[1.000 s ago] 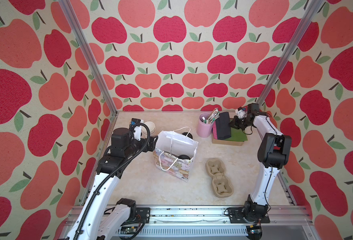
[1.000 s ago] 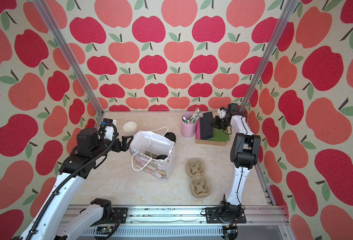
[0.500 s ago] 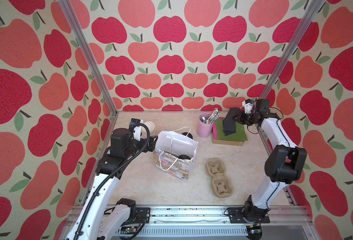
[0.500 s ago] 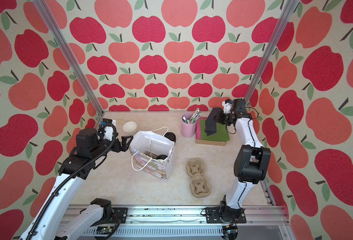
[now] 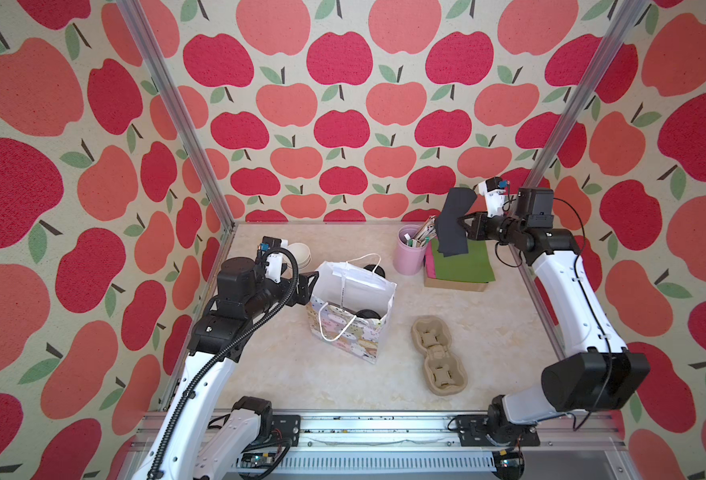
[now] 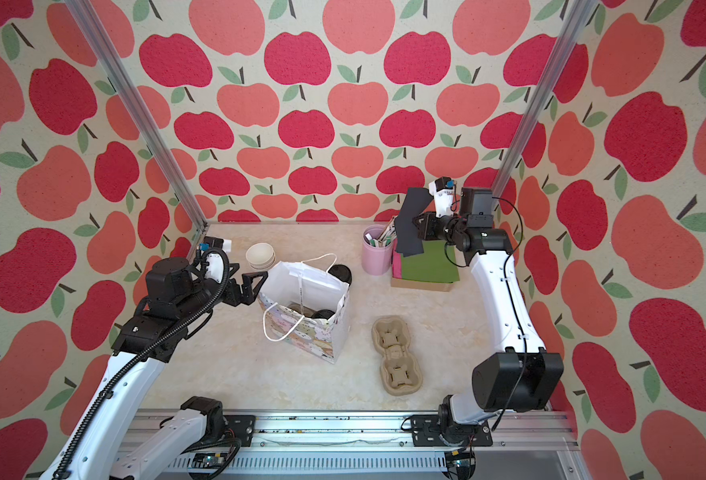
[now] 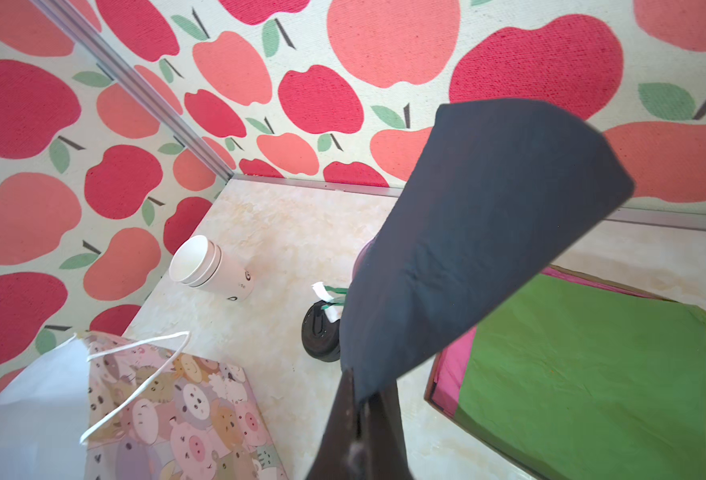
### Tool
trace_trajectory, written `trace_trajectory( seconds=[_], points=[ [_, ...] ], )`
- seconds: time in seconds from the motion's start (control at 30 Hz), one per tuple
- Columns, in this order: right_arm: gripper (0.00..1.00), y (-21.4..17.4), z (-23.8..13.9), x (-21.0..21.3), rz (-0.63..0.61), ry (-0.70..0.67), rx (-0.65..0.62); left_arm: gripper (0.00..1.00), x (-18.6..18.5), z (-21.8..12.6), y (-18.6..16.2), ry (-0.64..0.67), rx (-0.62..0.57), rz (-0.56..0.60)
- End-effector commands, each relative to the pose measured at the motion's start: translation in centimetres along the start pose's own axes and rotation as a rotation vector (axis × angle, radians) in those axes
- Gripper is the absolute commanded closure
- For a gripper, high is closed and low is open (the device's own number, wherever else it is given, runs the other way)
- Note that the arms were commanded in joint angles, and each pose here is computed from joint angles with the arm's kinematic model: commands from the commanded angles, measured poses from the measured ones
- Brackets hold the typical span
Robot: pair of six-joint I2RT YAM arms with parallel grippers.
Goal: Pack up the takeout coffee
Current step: 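Lift the folded black napkins with the right gripper toward the bag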
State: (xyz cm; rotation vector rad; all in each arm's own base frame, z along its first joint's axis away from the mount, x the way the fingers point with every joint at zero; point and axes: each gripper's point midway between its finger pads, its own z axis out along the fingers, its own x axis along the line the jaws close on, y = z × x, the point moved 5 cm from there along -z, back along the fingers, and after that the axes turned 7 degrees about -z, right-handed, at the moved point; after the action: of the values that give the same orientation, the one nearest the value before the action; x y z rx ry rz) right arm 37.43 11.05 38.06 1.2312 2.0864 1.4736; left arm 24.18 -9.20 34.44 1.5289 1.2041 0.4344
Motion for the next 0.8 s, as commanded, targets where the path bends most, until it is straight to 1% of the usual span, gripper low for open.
trace_trajectory(
  seconds=[0.0, 0.2, 0.43, 0.6, 0.77],
  points=[
    [1.00, 1.6, -2.0, 3.7, -0.135, 0.056, -0.035, 0.01, -1.9, -1.6, 2.7, -0.087, -0.104, 0.078],
    [1.00, 3.3, -3.4, 9.6, -0.257, 0.192, -0.075, 0.01, -3.2, -2.2, 3.6, -0.162, -0.142, 0.111],
    [1.00, 4.2, -4.1, 16.6, -0.412, 0.377, -0.134, 0.01, -4.2, -2.3, 4.2, -0.227, -0.166, 0.098],
    [1.00, 4.0, -3.6, 20.5, -0.477, 0.504, -0.149, 0.01, -5.5, -2.6, 4.8, -0.320, -0.179, 0.089],
    [1.00, 3.1, -2.1, 22.8, -0.531, 0.556, -0.104, 0.01, -6.2, -2.5, 4.8, -0.375, -0.172, 0.114]
  ],
)
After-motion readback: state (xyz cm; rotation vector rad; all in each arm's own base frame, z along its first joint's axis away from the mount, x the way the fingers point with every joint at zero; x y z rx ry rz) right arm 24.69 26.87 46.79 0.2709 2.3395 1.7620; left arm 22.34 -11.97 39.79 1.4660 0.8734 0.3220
